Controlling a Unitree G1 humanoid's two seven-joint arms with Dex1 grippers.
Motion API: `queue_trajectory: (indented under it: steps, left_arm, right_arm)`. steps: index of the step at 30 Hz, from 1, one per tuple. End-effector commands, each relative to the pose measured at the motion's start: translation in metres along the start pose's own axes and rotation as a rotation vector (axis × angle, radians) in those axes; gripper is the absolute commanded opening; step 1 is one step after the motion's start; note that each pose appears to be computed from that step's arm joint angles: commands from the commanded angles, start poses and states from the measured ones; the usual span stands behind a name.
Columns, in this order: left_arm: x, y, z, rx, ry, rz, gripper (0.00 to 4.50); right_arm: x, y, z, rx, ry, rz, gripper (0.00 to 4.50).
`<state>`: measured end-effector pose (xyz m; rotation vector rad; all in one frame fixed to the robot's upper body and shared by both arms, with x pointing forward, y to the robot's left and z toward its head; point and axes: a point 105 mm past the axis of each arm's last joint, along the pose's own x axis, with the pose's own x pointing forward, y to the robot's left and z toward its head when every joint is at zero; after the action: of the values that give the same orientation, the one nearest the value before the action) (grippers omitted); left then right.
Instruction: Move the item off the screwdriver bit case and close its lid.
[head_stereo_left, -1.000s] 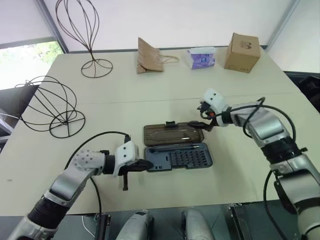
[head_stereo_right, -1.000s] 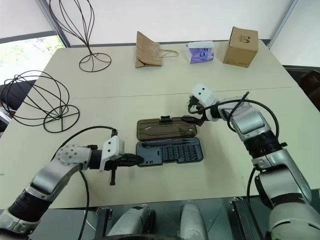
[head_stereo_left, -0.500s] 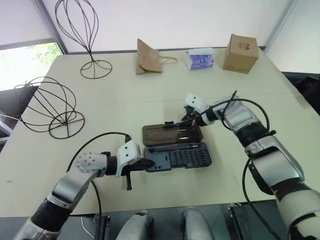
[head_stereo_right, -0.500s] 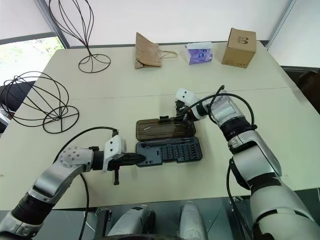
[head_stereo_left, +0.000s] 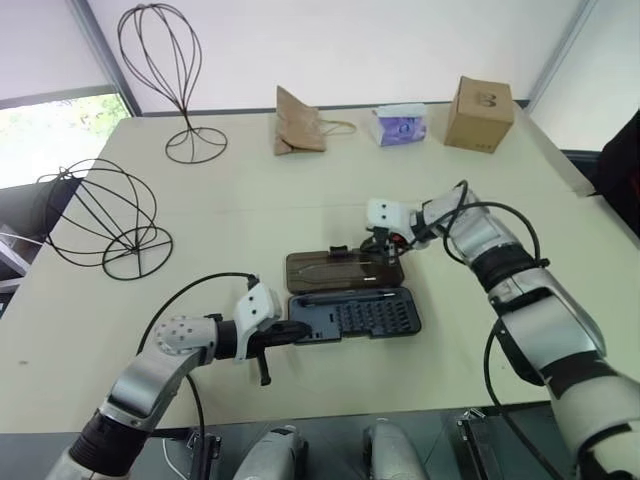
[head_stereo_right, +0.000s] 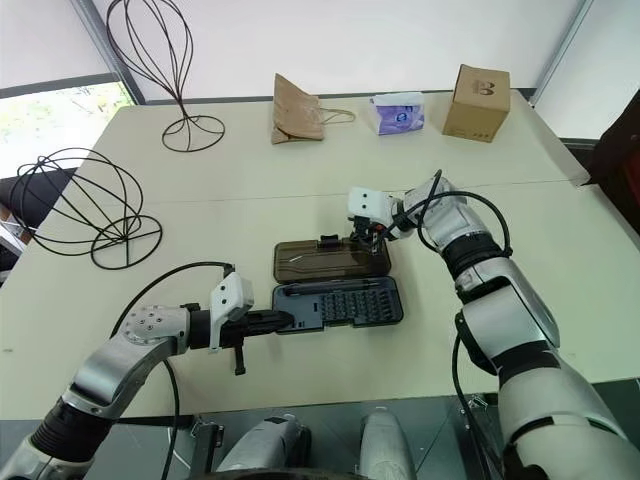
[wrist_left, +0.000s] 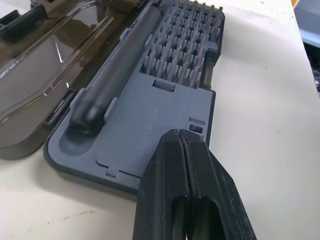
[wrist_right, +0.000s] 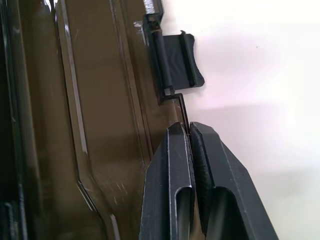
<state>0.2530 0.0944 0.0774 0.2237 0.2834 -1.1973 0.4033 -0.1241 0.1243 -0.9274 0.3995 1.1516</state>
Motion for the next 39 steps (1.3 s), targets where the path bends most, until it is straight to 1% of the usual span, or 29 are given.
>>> queue_trajectory:
  steps: [1, 4, 9, 13, 15, 18, 23, 28, 30, 32, 34, 35, 36, 37, 38, 39]
  left_arm:
    - [-0.003, 0.006, -0.016, -0.047, 0.057, 0.026, 0.0]
    - [-0.002, 0.008, -0.015, -0.036, 0.06, 0.016, 0.0]
    - [0.0, 0.01, -0.014, -0.022, 0.063, 0.0, 0.0]
    - [0.001, 0.011, -0.014, -0.019, 0.062, 0.001, 0.0]
    - [0.0, 0.012, -0.014, -0.018, 0.063, 0.009, 0.0]
    - [-0.003, 0.015, -0.012, -0.05, 0.035, 0.037, 0.0]
    - [-0.008, 0.017, 0.026, -0.285, -0.204, 0.034, 0.0]
    - [-0.026, 0.016, 0.065, -0.423, -0.385, -0.045, 0.0]
    - [-0.034, 0.026, 0.076, -0.448, -0.448, -0.01, 0.0]
    - [-0.045, 0.052, 0.088, -0.466, -0.541, 0.095, 0.0]
    - [-0.052, 0.07, 0.096, -0.475, -0.605, 0.17, 0.0]
    - [-0.054, 0.088, 0.097, -0.462, -0.616, 0.269, 0.0]
    - [-0.052, 0.109, 0.091, -0.443, -0.586, 0.385, 0.0]
    - [-0.05, 0.122, 0.087, -0.423, -0.559, 0.463, 0.0]
    - [-0.046, 0.132, 0.08, -0.394, -0.513, 0.523, 0.0]
    - [-0.038, 0.137, 0.071, -0.366, -0.455, 0.539, 0.0]
  right_arm:
    - [-0.03, -0.016, 0.003, -0.014, -0.012, -0.141, 0.03]
    - [-0.038, -0.015, 0.01, 0.004, -0.037, -0.177, 0.03]
    - [-0.036, -0.011, 0.006, 0.032, -0.022, -0.172, 0.03]
    - [-0.034, -0.016, 0.005, 0.031, -0.011, -0.19, 0.03]
    - [-0.038, -0.018, 0.01, -0.002, -0.02, -0.205, 0.03]
    - [-0.049, -0.016, 0.023, -0.103, -0.043, -0.238, 0.03]
    - [-0.057, -0.006, 0.032, -0.205, -0.046, -0.282, 0.03]
    - [-0.056, 0.004, 0.03, -0.225, -0.044, -0.284, 0.03]
    - [-0.056, 0.004, 0.028, -0.23, -0.038, -0.288, 0.03]
    - [-0.054, 0.004, 0.026, -0.233, -0.033, -0.293, 0.03]
    - [-0.054, 0.004, 0.025, -0.235, -0.033, -0.297, 0.03]
    - [-0.053, 0.004, 0.026, -0.235, -0.036, -0.299, 0.03]
    - [-0.053, 0.003, 0.027, -0.236, -0.04, -0.303, 0.03]
    - [-0.053, 0.003, 0.028, -0.236, -0.042, -0.306, 0.03]
    - [-0.053, 0.003, 0.028, -0.236, -0.044, -0.309, 0.03]
    - [-0.053, 0.002, 0.029, -0.239, -0.046, -0.311, 0.03]
